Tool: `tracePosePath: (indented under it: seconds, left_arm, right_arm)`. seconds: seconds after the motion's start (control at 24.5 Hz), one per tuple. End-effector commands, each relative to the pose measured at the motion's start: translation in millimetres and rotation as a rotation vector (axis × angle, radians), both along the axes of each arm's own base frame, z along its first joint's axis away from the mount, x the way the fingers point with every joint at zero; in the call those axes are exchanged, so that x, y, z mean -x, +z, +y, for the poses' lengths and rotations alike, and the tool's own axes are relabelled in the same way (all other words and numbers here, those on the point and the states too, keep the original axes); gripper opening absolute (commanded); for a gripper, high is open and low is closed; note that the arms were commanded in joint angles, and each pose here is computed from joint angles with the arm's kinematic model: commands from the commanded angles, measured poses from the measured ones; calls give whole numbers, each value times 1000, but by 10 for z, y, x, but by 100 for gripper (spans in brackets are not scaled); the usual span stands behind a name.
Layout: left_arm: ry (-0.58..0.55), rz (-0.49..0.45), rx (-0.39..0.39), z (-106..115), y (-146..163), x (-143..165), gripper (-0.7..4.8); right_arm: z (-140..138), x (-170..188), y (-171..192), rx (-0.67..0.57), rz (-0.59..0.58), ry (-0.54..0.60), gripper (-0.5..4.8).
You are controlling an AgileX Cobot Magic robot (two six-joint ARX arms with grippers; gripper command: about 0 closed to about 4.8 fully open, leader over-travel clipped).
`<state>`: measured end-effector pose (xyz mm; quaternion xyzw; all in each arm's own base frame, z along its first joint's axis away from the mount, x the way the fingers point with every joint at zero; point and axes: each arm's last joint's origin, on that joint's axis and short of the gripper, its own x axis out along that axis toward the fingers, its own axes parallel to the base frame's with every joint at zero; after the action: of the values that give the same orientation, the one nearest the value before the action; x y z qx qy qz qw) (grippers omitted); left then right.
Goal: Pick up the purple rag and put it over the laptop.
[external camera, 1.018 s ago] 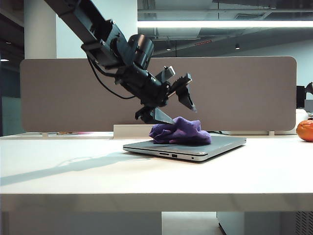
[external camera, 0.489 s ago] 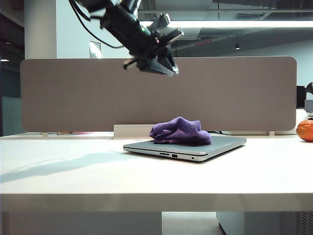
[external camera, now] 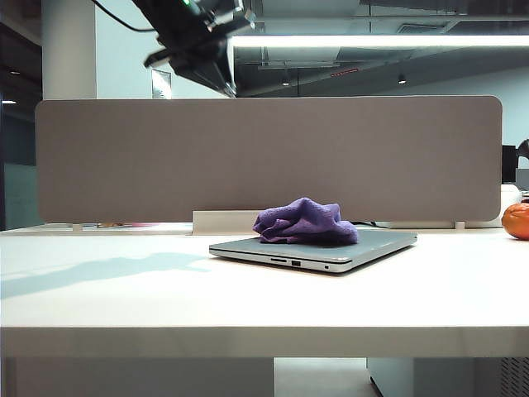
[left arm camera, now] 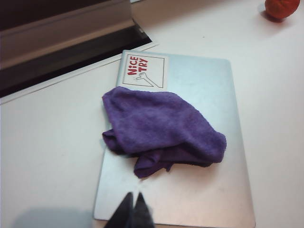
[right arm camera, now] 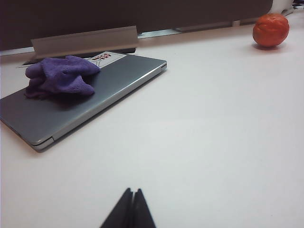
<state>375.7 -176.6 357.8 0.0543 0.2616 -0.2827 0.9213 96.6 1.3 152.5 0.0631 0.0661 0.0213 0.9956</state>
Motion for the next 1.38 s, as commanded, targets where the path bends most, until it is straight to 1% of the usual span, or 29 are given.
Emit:
tracePosePath:
  seconds: [0.04, 0.24, 0.37, 0.41, 0.49, 0.53, 0.69, 0.73, 0.77, 0.9, 0.98, 1.06, 1.14, 1.3, 1.38]
  left_arm:
    - [3, -14, -28, 148, 142, 97, -6]
    - [21, -36, -37, 313, 286, 205, -6]
    - [43, -85, -28, 460, 340, 397, -6]
    - [55, -110, -19, 540, 331, 484, -6]
    - [71, -136, -4, 624, 301, 592, -6]
    - [77, -155, 6, 678, 251, 732, -6]
    - [96, -198, 17, 810, 97, 1090, -6]
    - [102, -199, 29, 832, 56, 1157, -6]
    - [116, -198, 57, 869, -18, 1263, -6]
    - [126, -183, 74, 945, -203, 1484, -6]
    - [131, -171, 80, 980, -301, 1586, -6]
    - [152, -139, 114, 1027, -441, 1722, -6]
    - [155, -143, 124, 1081, -577, 1879, -6]
    - [173, -140, 162, 1137, -667, 2040, -6]
    - [174, -141, 164, 1156, -673, 2096, -6]
  right_arm:
    - [-3, -3, -2, 22, -9, -7, 22]
    - [-3, -2, -4, 24, -7, -7, 22]
    - [-3, -2, -10, 24, -1, -7, 22]
    - [-2, -1, -11, 24, 1, -6, 22]
    - [-2, -1, -11, 23, 1, -6, 22]
    - [-3, -2, -11, 24, 0, -7, 22]
    - [-2, -2, -10, 24, 0, -6, 22]
    - [-2, -2, -10, 24, 0, -6, 22]
    - [-3, -2, -11, 24, 0, -7, 22]
    - [-2, -2, -10, 24, 0, -6, 22]
    - [-2, -2, -11, 24, 0, -6, 22]
    - [-2, -2, -10, 24, 0, -6, 22]
    - [-2, -2, -11, 24, 0, -6, 22]
    - [-2, -2, -10, 24, 0, -6, 22]
    - [-2, -2, -11, 24, 0, -6, 22]
